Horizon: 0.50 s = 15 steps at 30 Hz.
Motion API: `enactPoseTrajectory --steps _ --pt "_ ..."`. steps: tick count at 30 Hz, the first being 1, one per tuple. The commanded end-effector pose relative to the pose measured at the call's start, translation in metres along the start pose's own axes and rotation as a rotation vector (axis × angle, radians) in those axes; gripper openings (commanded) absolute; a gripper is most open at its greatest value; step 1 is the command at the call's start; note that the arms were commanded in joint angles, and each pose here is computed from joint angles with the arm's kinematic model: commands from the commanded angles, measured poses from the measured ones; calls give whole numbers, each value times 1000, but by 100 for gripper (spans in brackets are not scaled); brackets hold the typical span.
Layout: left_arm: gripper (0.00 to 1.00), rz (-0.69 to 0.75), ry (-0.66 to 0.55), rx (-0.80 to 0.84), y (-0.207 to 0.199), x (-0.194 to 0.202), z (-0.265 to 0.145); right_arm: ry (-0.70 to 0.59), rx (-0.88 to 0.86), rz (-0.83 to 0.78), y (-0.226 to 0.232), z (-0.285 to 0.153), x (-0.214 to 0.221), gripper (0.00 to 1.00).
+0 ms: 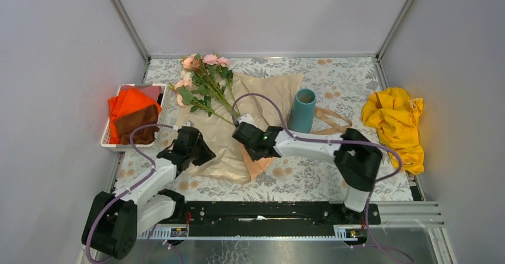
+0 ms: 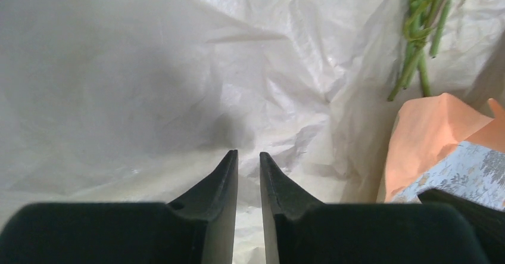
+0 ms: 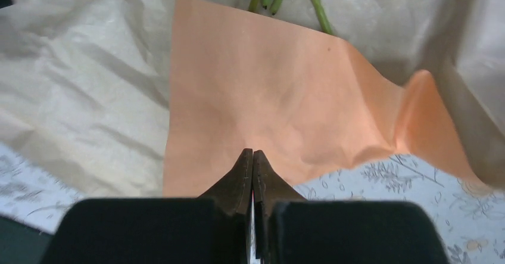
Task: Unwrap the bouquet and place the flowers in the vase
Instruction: Unfold the wrapping paper at the center of the board.
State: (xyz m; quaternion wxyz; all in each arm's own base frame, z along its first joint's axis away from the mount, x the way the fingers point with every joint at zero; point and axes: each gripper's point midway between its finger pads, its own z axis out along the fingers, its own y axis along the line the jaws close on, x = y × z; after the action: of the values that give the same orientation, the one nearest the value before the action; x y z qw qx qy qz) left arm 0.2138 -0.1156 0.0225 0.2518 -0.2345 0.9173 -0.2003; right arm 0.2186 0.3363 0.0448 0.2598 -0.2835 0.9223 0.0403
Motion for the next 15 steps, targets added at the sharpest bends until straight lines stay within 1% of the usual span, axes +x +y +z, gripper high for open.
enactPoseTrajectory --steps 1,3,4,6,7,9,12,15 --pt "26 39 -73 7 -14 -26 -8 -133 -59 71 -3 -46 -27 7" --pt "25 41 -70 8 -17 -28 -8 -115 -76 49 3 -50 -26 29" --pt "25 41 -68 10 -19 -29 -8 -109 -86 30 8 -52 -27 35" --pt "24 41 -68 17 -22 -31 -9 -104 -92 -11 20 -52 -31 45" --pt "24 42 -73 22 -25 -33 -11 -96 -91 -30 26 -50 -31 47" --pt "24 47 -93 27 -29 -39 -17 -61 -79 -67 36 -40 -30 48" --pt "25 58 -113 33 -33 -45 -25 3 -38 -110 45 -22 -23 48" --pt "25 62 -139 16 -32 -51 -29 38 -16 -128 49 -8 -17 48"
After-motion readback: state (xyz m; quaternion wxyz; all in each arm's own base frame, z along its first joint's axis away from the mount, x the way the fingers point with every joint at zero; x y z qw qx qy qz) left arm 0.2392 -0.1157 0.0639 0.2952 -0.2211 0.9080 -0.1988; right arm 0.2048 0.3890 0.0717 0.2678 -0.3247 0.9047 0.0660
